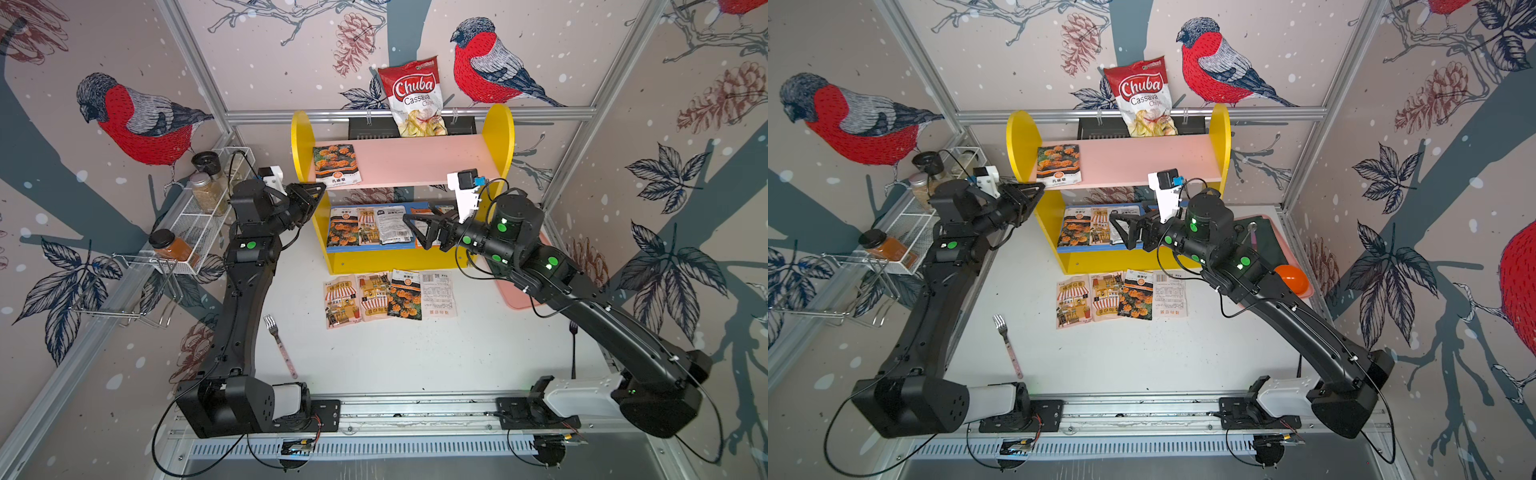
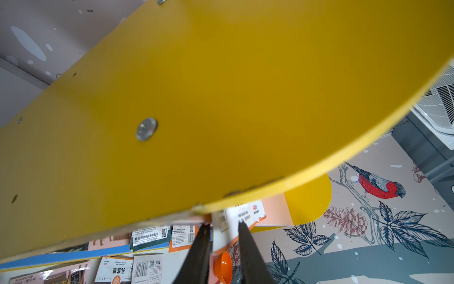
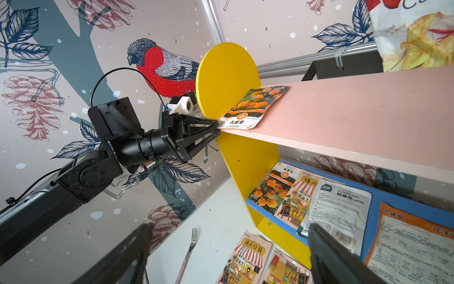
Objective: Take the seed bag off the shelf
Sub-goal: Pick up the seed packet from the shelf.
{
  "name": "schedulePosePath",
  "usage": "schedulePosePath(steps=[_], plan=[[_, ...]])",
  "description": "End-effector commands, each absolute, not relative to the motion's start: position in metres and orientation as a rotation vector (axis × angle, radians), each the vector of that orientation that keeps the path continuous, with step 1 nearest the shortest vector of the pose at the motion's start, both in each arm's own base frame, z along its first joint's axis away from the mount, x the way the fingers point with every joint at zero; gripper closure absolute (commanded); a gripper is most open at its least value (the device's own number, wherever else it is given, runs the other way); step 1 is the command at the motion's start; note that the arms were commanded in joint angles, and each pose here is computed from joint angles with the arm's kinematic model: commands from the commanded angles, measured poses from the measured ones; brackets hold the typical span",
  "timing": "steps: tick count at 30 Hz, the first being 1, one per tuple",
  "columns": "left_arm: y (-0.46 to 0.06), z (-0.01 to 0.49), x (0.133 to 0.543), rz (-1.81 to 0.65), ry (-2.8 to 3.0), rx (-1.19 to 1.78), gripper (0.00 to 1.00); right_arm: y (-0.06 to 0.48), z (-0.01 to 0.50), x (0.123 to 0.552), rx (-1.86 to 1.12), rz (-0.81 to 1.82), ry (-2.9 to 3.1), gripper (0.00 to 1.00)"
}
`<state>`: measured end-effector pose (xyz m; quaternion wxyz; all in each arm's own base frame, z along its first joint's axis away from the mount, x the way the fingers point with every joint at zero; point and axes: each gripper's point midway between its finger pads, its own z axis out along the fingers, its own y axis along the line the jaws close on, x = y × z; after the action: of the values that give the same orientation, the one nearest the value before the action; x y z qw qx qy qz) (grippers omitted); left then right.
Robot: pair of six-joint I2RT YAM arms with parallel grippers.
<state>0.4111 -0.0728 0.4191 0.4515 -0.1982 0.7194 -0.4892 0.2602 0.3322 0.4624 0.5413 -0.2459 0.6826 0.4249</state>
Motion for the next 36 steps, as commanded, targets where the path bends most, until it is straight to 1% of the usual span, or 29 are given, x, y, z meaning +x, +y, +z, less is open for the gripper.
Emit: schedulePosePath(steps=[1, 5, 13, 24, 36], plan=[[-0.068, 0.432, 0.417, -1.184, 1.717, -0.463, 0.8, 0.33, 0.469, 0.26, -0.579, 1.002, 1.59, 0.0], [-0.068, 0.435, 0.418, -1.19, 1.704, -0.461, 0.82, 0.329, 0.467, 0.26, -0.579, 0.999, 1.591, 0.0], [-0.067, 0.438, 0.417, -1.193, 1.69, -0.459, 0.82, 0.328, 0.466, 0.26, -0.574, 0.998, 1.593, 0.0], [-0.067, 0.437, 0.417, -1.19, 1.692, -0.462, 1.0, 0.328, 0.463, 0.26, -0.572, 1.0, 1.596, 0.0], [-0.072, 0.441, 0.405, -1.211, 1.693, -0.426, 1.0, 0.332, 0.461, 0.259, -0.592, 1.011, 1.579, 0.0]])
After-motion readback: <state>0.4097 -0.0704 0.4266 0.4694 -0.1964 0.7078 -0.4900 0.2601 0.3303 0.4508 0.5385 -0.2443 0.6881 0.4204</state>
